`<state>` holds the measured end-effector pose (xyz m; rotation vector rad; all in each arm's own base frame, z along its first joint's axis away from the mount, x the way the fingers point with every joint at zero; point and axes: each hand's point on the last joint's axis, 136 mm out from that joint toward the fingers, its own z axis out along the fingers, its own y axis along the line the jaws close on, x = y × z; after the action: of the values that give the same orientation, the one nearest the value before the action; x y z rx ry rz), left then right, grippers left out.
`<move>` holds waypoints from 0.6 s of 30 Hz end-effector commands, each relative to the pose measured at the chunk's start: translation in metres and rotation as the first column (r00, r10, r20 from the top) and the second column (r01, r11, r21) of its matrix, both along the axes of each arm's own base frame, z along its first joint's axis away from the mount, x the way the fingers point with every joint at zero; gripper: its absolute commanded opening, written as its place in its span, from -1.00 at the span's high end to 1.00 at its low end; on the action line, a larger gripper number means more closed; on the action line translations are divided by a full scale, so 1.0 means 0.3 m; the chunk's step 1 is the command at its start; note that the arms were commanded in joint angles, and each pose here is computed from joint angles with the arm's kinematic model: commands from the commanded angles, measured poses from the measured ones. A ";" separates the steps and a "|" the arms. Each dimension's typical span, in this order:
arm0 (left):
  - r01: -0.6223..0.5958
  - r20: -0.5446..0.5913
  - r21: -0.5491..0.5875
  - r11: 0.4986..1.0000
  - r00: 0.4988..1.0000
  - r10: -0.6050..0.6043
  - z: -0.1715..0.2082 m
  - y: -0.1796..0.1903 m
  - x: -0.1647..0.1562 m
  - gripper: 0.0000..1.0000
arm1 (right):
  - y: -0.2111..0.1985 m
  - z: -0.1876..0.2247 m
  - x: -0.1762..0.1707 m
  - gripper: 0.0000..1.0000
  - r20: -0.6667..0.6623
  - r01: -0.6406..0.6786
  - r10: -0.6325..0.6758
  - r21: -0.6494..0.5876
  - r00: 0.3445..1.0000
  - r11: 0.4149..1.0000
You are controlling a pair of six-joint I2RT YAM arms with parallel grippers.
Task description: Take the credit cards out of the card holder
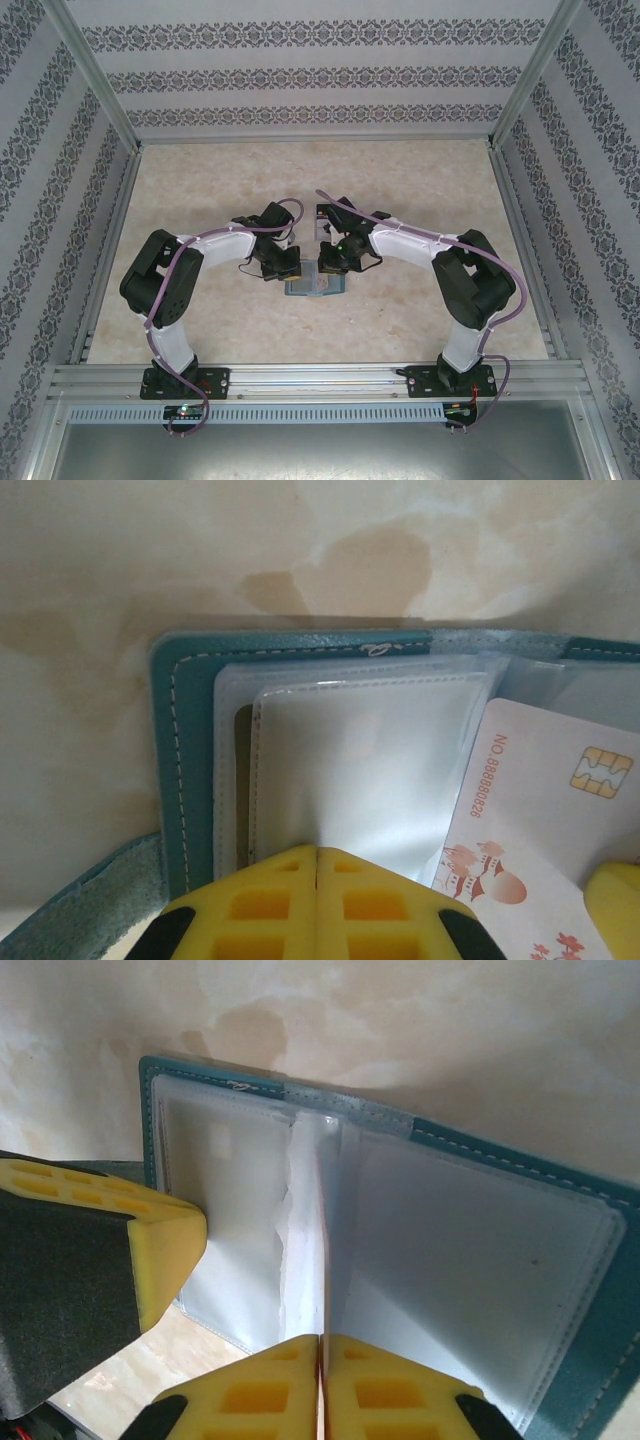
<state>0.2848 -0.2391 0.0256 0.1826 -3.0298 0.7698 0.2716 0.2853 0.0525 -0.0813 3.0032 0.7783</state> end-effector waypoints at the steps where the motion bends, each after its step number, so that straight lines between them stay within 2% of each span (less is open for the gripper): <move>1: 0.013 -0.062 0.060 0.998 0.998 -0.010 -0.046 0.027 -0.045 0.97 | 0.013 0.018 0.002 0.85 0.008 0.003 -0.003 0.009 1.000 1.000; 12: -0.002 0.032 0.022 1.000 0.999 0.001 0.039 0.005 0.015 0.89 | -0.075 0.142 0.063 0.89 0.118 0.054 -0.062 0.071 0.991 0.996; 18: -0.035 0.076 0.031 0.999 0.997 0.033 0.076 0.046 0.051 0.85 | -0.168 0.227 0.117 0.90 0.265 -0.018 0.001 0.061 0.964 0.998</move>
<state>0.2920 -0.2349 0.0304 0.1959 -3.0665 0.7554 0.3034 0.2478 0.1108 -0.0617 2.7854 0.8374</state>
